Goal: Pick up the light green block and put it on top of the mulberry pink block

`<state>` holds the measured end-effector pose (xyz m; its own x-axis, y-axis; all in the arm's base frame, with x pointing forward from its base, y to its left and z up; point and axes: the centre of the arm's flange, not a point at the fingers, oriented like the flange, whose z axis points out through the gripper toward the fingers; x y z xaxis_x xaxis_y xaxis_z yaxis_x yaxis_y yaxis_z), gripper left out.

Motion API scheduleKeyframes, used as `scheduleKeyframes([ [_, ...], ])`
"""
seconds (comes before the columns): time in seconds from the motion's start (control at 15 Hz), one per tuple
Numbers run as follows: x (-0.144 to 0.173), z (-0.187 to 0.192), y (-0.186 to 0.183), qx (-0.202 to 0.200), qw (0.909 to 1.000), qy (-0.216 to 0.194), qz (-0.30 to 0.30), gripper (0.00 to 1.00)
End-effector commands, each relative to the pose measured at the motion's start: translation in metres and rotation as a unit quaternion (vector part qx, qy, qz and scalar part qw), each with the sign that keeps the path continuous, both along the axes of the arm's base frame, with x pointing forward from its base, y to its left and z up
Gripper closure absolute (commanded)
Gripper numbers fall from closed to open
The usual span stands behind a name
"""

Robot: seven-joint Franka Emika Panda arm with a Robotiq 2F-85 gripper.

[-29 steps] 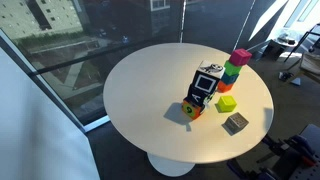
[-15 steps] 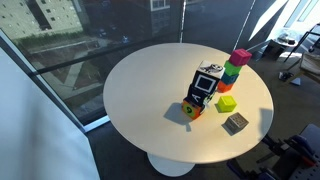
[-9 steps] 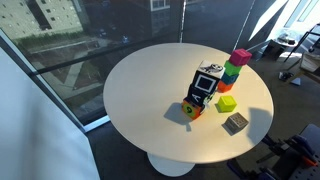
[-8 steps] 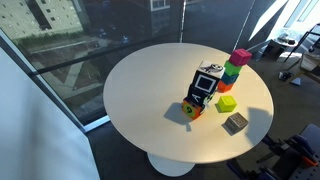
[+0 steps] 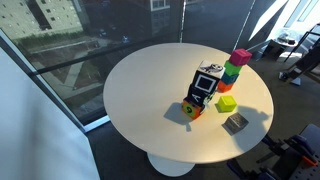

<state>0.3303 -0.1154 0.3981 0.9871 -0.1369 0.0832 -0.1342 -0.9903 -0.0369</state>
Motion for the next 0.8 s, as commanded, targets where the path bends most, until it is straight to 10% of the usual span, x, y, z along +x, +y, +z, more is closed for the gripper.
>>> scheduleKeyframes([
  [0.0,0.023,-0.016,0.015,-0.008,0.9999,0.007,-0.01,0.0],
  [0.73,0.067,-0.063,0.041,-0.022,0.9967,0.06,-0.049,0.0],
])
